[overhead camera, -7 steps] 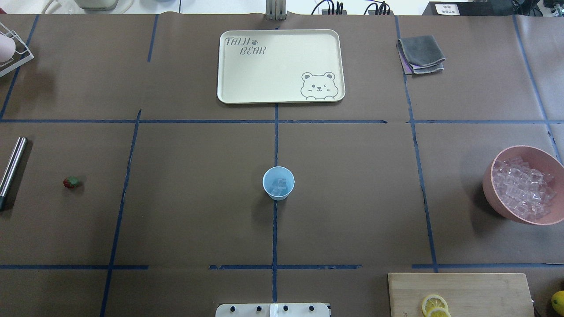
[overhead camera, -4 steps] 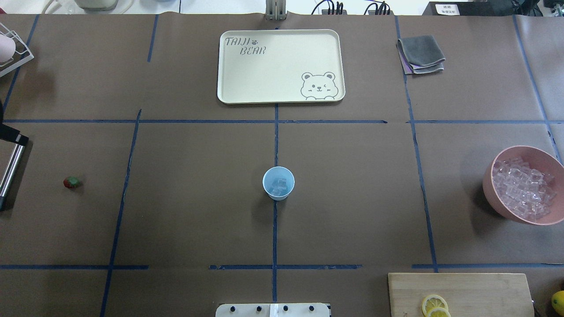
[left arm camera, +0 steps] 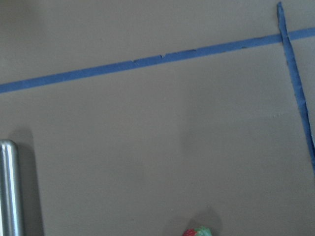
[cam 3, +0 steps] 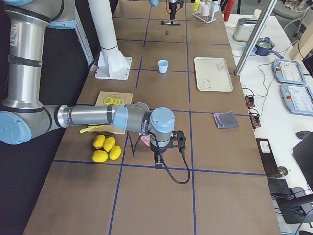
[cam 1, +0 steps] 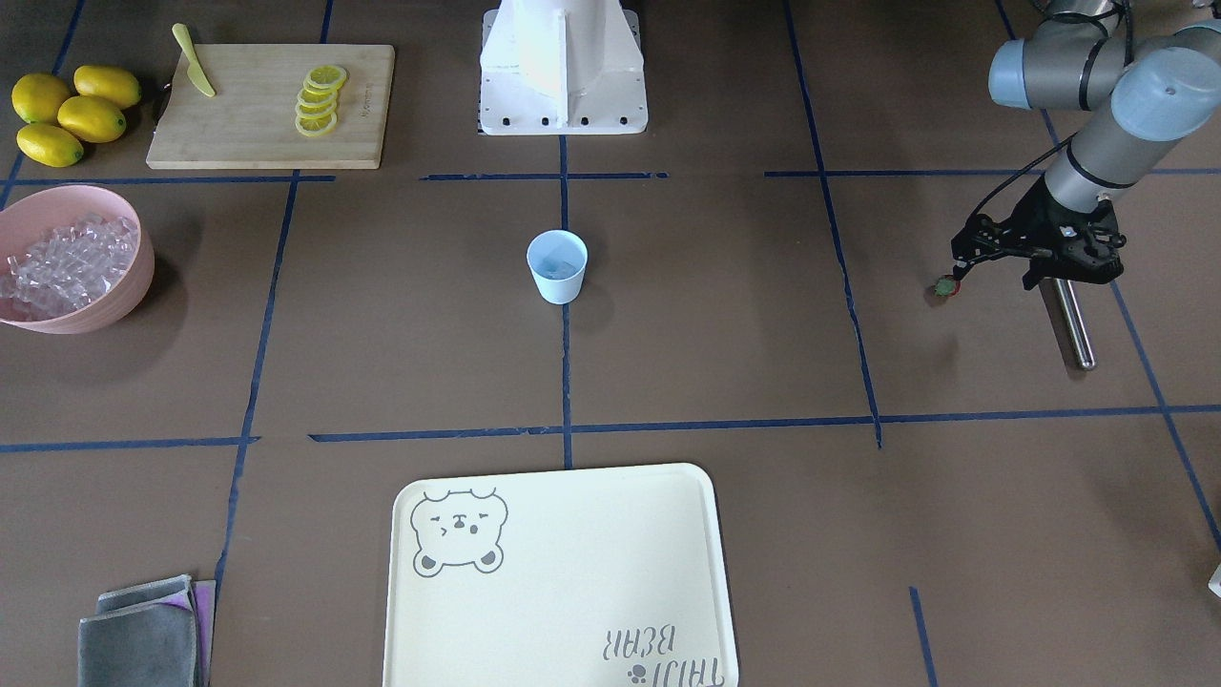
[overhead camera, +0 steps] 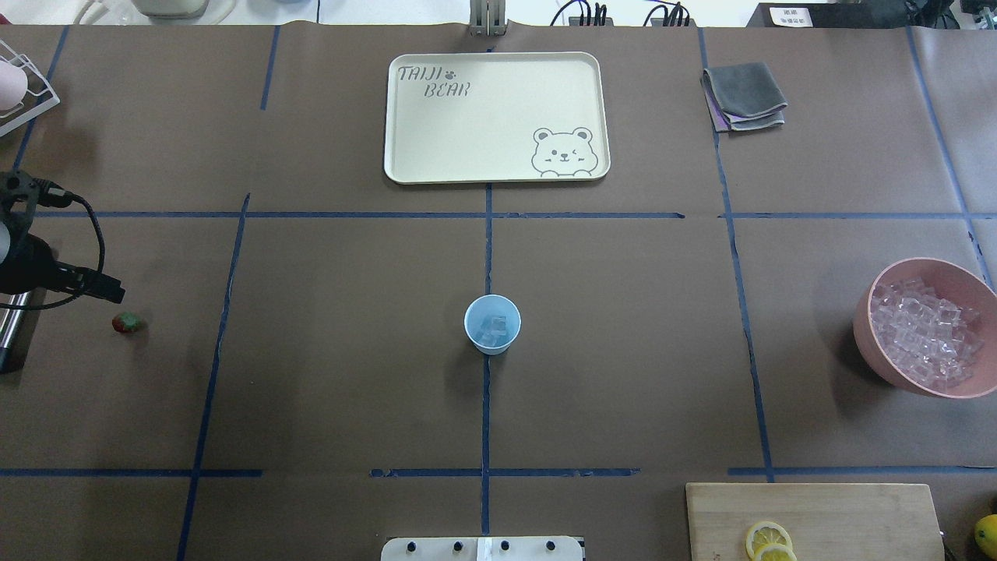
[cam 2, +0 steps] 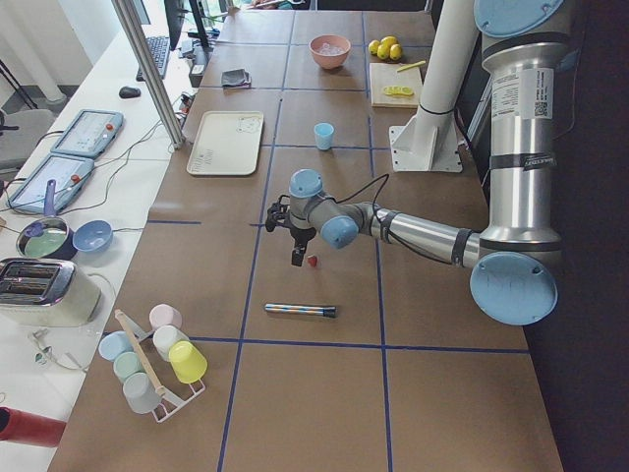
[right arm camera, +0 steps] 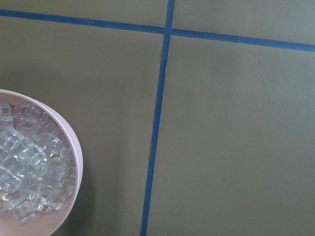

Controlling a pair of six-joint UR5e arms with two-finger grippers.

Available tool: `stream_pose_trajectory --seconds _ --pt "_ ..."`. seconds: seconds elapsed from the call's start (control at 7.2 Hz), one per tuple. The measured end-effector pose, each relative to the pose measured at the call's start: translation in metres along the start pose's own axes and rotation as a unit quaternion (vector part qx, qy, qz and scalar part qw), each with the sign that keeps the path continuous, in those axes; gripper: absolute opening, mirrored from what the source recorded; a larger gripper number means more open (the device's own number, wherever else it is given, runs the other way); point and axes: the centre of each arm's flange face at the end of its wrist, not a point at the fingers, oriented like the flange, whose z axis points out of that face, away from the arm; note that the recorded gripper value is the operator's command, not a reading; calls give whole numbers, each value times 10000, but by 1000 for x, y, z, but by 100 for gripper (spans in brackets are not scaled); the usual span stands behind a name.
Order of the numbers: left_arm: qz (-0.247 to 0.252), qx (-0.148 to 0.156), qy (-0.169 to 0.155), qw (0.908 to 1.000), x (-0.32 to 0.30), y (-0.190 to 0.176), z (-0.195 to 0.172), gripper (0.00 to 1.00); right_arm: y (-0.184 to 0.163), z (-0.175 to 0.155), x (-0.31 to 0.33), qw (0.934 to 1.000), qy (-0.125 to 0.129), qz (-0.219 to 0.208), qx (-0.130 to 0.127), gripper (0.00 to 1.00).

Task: Mash ice and strawberries in cup
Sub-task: 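Close the left gripper on the strawberry and lift it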

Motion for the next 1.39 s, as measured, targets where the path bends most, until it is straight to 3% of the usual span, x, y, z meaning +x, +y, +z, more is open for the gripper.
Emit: stream_pose_trajectory --seconds 0.69,1.39 --pt "114 -269 15 9996 -2 18 48 100 0 1 0 10000 -1 -10 -5 99" --pt "-82 -244 171 9995 22 15 54 100 0 1 1 10000 4 -1 -10 99"
